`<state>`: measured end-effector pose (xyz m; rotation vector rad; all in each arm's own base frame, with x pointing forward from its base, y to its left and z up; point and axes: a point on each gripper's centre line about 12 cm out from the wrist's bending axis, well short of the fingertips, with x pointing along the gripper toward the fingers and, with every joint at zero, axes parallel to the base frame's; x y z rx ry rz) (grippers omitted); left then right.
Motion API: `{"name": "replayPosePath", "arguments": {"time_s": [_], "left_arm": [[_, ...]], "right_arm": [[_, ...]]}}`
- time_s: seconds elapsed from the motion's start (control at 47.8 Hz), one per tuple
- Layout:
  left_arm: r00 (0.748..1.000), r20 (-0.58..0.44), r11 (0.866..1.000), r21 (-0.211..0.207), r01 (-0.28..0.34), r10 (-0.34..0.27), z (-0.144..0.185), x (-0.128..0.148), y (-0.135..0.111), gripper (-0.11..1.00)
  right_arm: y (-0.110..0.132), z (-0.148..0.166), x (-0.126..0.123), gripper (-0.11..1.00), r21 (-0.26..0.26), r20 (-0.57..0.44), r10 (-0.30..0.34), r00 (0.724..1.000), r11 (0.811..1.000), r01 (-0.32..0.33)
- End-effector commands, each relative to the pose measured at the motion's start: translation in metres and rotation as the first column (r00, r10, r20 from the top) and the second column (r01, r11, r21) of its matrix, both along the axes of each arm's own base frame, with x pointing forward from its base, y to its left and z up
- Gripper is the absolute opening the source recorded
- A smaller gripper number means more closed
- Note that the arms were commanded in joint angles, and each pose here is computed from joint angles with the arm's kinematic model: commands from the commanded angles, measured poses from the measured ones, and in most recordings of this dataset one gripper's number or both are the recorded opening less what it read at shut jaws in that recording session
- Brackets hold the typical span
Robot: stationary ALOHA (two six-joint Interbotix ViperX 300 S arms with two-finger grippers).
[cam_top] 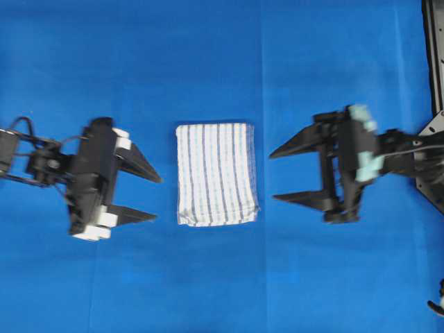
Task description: Fold the blue towel.
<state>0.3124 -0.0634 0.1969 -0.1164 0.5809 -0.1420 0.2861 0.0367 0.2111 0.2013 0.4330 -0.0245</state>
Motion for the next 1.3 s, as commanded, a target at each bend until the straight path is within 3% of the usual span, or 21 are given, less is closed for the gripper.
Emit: {"name": "replayPosePath", "arguments": {"time_s": [0.0,0.105,0.293,0.481,0.67,0.816,0.983,1.276], "left_arm": [[0.998,0.063,1.000,0.005,0.011,-0.012,0.016,-0.015,0.003,0.72],[0.993,0.114,1.000,0.019,0.021,-0.023,0.019,-0.034,0.007,0.71],[0.970,0.238,0.998,0.050,0.030,-0.041,0.027,-0.068,0.015,0.71],[0.955,0.292,0.995,0.098,0.020,-0.048,0.024,-0.096,0.026,0.71],[0.950,0.311,0.995,0.096,-0.017,-0.014,0.013,-0.116,0.037,0.71],[0.948,0.317,0.995,0.091,-0.048,0.017,0.001,-0.132,0.045,0.71],[0.943,0.332,0.995,0.087,-0.055,0.023,-0.009,-0.146,0.047,0.71],[0.931,0.365,0.995,0.079,-0.060,0.027,-0.018,-0.160,0.049,0.71]], "right_arm": [[-0.004,0.016,-0.014,0.85,0.003,0.068,-0.003,0.998,1.000,0.002],[-0.008,0.024,-0.033,0.85,0.009,0.115,-0.001,0.993,1.000,0.000],[-0.015,0.017,-0.066,0.85,-0.033,0.153,0.012,0.988,0.999,-0.007],[-0.020,0.008,-0.088,0.85,-0.045,0.184,0.011,0.983,0.999,-0.002],[-0.024,-0.006,-0.103,0.85,-0.053,0.187,0.004,0.982,0.999,0.006],[-0.031,-0.022,-0.111,0.85,-0.053,0.181,-0.046,0.982,0.997,0.056],[-0.037,-0.037,-0.117,0.85,-0.046,0.155,-0.093,0.983,0.994,0.102],[-0.038,-0.042,-0.118,0.85,-0.047,0.133,-0.099,0.986,0.993,0.106]]}}
